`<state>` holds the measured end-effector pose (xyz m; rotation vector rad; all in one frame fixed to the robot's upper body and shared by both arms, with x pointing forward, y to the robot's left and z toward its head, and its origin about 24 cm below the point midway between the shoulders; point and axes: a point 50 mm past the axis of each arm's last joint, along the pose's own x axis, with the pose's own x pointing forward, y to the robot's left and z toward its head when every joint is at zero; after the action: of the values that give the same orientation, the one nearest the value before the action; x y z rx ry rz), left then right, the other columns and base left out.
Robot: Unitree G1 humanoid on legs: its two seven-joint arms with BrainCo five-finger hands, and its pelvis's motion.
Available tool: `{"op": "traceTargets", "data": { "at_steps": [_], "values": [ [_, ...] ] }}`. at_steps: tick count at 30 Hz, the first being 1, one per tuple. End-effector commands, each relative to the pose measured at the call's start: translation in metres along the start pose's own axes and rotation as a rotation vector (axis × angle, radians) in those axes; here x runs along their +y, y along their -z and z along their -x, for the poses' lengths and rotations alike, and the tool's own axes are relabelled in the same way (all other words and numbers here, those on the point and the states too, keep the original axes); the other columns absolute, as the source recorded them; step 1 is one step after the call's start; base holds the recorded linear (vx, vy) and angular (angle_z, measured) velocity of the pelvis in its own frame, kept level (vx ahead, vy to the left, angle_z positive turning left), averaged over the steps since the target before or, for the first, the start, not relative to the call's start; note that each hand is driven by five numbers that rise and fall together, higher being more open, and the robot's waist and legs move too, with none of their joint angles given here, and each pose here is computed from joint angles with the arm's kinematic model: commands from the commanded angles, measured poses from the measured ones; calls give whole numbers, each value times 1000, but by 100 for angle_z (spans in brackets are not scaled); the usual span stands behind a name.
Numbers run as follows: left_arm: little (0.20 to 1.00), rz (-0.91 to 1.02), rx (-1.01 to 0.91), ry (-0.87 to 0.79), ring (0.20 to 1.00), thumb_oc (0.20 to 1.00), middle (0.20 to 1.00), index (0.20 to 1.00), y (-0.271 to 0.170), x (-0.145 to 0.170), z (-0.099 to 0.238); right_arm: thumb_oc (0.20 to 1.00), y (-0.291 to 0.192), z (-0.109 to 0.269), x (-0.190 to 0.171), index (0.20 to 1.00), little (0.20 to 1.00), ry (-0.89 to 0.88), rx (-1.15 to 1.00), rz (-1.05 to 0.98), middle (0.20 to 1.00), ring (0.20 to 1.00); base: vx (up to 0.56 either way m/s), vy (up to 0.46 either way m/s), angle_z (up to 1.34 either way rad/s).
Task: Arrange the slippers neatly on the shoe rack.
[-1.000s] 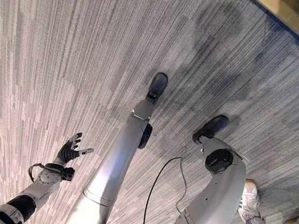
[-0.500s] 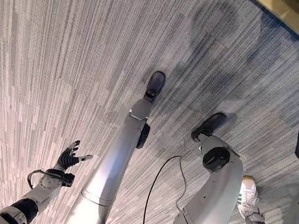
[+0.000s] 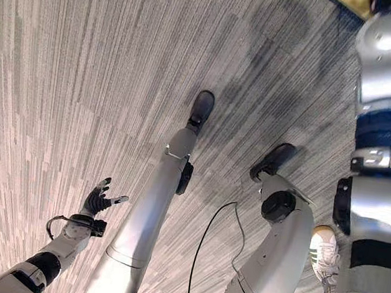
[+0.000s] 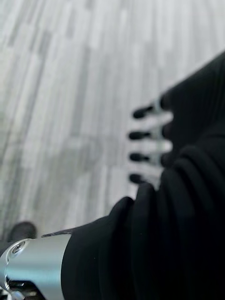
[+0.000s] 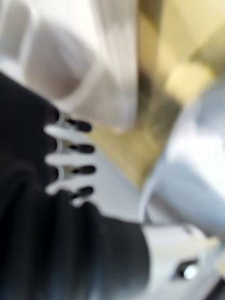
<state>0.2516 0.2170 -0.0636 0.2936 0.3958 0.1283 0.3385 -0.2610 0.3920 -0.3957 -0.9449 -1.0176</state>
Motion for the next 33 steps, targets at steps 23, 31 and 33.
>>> {"op": "traceTargets", "data": {
  "at_steps": [23,31,33],
  "values": [
    [1000,-9,73,-91,1000,1000,1000,1000,16,17,3,1000,-29,10,27,1000,1000,-183,-69,-150,1000,1000,0,0,0],
    [1000,-15,57,-87,1000,1000,1000,1000,13,17,2,1000,-26,37,48,1000,1000,-309,-53,-166,1000,1000,0,0,0],
    [1000,-14,68,-89,1000,1000,1000,1000,17,18,4,1000,-31,42,54,1000,1000,-356,-69,-169,1000,1000,0,0,0]
  ]
}}
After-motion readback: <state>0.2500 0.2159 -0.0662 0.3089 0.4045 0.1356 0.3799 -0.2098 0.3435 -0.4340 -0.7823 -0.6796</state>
